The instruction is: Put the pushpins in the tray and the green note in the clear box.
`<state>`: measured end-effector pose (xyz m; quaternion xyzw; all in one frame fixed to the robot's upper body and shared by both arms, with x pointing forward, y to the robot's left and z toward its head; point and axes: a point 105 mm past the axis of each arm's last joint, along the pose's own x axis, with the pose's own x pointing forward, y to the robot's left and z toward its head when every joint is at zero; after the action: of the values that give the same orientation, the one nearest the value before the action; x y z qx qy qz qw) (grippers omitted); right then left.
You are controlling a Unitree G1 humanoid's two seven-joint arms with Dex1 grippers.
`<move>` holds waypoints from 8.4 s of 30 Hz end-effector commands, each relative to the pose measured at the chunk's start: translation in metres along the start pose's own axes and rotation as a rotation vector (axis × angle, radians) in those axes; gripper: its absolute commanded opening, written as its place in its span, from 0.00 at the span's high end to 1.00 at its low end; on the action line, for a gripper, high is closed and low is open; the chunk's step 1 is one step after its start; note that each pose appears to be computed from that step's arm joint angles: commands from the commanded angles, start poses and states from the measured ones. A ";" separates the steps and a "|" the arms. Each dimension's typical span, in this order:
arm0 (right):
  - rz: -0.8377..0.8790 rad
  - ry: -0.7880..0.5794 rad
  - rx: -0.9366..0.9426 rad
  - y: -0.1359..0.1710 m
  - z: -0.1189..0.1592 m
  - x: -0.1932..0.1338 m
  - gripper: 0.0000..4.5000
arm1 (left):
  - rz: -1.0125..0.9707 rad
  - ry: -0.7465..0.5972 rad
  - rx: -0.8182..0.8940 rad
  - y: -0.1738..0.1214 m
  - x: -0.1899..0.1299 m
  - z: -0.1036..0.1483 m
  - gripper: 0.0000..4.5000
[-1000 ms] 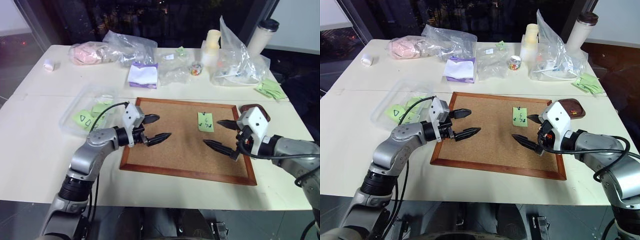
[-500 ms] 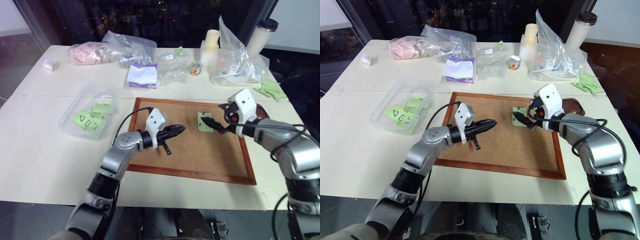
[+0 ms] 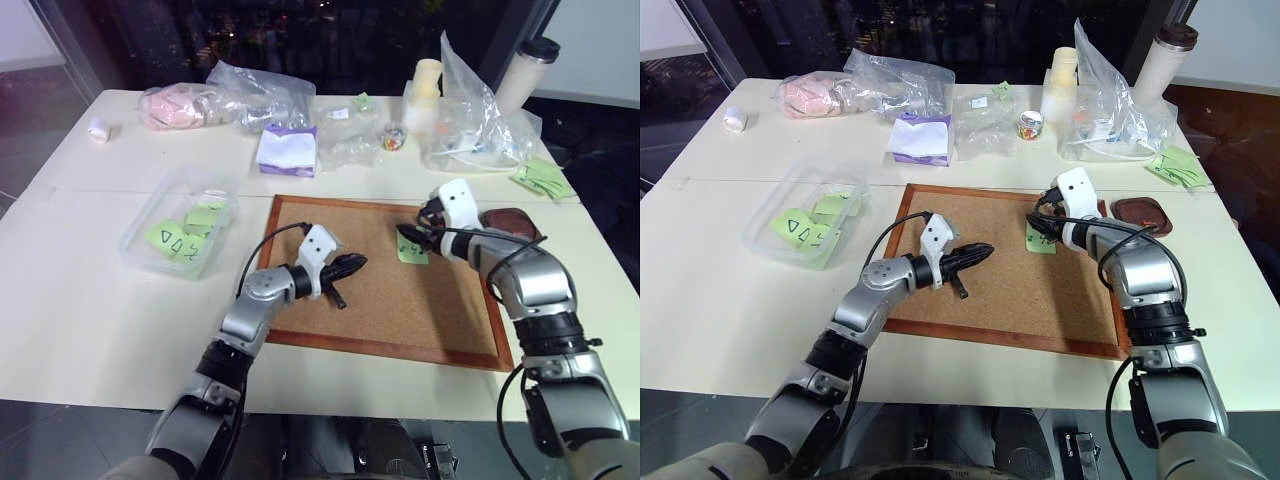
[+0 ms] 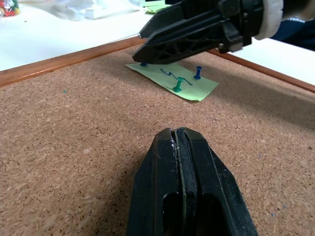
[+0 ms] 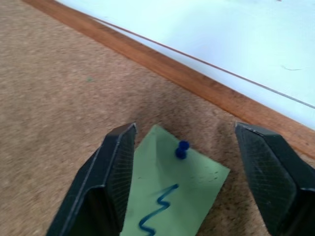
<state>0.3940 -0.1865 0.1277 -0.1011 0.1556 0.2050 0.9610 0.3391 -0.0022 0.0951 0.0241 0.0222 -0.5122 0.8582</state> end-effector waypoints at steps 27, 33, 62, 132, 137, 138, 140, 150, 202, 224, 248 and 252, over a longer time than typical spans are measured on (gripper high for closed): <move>-0.087 -0.223 0.010 -0.020 0.069 -0.041 0.99 | 0.035 0.102 0.019 0.006 0.001 -0.024 1.00; -0.305 -0.251 0.074 -0.065 0.066 -0.073 0.99 | 0.037 0.096 0.021 0.007 0.002 -0.023 1.00; -0.577 -0.180 0.409 -0.138 -0.018 -0.071 0.01 | 0.044 0.092 0.035 0.008 0.000 -0.023 1.00; 0.044 -0.081 0.061 0.014 -0.025 -0.043 1.00 | 0.043 0.092 0.048 0.009 -0.003 -0.021 1.00; 0.045 -0.111 0.060 0.013 -0.016 -0.049 1.00 | 0.044 0.100 0.045 0.008 -0.003 -0.024 1.00; 0.044 -0.116 0.061 0.013 -0.014 -0.051 1.00 | 0.043 0.102 0.044 0.008 -0.003 -0.025 1.00; 0.024 -0.158 0.092 0.008 -0.002 -0.058 1.00 | 0.040 0.123 0.042 0.006 -0.002 -0.031 1.00; -0.211 -0.328 0.343 -0.048 0.025 -0.083 1.00 | 0.041 0.134 0.042 0.006 0.002 -0.036 1.00; 0.077 -0.143 0.046 0.031 -0.015 -0.036 0.01 | 0.048 0.119 0.062 0.007 -0.002 -0.031 1.00; 0.097 -0.181 -0.026 0.034 -0.003 -0.042 0.99 | 0.065 0.151 0.056 0.008 -0.004 -0.040 1.00; 0.270 -0.193 -0.266 0.071 0.032 -0.100 1.00 | -0.044 -0.142 -0.378 0.010 0.009 0.049 0.22; 0.284 -0.187 -0.305 0.075 0.032 -0.102 1.00 | -0.080 -0.205 -0.548 0.011 0.010 0.065 0.22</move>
<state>0.2867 -0.1539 0.1708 -0.1826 0.0726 0.3587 0.9126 0.3560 -0.0070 0.1411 -0.2302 0.0879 -0.5086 0.8250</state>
